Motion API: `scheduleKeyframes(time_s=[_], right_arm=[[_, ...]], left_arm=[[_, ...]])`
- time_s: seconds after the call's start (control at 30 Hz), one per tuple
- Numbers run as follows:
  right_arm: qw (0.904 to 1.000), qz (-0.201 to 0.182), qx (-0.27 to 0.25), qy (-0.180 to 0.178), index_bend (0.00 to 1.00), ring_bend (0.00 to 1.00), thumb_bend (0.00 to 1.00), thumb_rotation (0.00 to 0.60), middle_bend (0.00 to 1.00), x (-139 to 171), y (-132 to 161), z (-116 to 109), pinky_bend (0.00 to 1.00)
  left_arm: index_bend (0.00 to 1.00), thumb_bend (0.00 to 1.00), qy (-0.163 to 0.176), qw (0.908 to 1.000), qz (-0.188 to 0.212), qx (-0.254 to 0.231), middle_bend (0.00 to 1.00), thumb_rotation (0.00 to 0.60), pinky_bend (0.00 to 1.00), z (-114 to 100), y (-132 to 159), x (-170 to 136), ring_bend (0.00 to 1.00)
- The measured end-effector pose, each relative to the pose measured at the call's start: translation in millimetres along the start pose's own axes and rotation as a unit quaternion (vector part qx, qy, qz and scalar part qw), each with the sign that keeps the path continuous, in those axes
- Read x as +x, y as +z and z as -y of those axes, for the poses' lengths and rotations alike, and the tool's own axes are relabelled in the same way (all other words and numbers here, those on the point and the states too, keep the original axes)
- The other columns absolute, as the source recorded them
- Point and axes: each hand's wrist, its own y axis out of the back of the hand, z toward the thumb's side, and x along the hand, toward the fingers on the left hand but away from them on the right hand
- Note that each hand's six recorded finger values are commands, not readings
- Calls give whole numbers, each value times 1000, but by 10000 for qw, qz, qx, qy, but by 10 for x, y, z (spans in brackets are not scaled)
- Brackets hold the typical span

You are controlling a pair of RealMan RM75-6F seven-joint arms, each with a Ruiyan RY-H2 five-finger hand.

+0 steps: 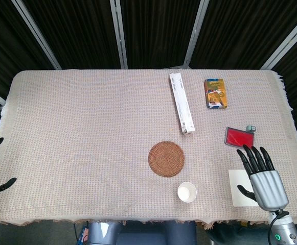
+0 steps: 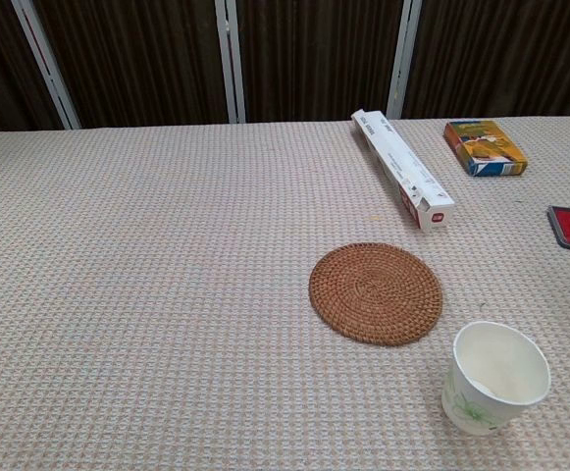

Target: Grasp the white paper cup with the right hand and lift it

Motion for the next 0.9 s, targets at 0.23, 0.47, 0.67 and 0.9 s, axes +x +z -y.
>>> scheduleKeyframes(time_s=[0.23, 0.47, 0.67, 0.9], right_arm=[[10000, 15, 10, 43, 0, 0, 0, 600, 0, -1, 5, 18, 0], [9980, -271, -236, 523, 0, 6, 0, 600, 12, 28, 153, 176, 41], [9809, -1100, -531, 1512, 19, 133, 0, 600, 115, 15, 499, 483, 180], [9590, -1855, -303, 2122, 37, 207, 0, 600, 160, -151, 897, 799, 247]], left_arm=[[0, 0, -55, 10000, -5, 57, 0, 600, 0, 28, -6, -2, 0], [0, 0, -76, 9999, -29, 81, 0, 600, 0, 43, -1, 33, 0], [0, 0, -172, 9995, -78, 234, 0, 600, 0, 120, 5, 69, 0], [0, 0, -239, 9988, -237, 343, 0, 600, 0, 193, -21, 122, 0]])
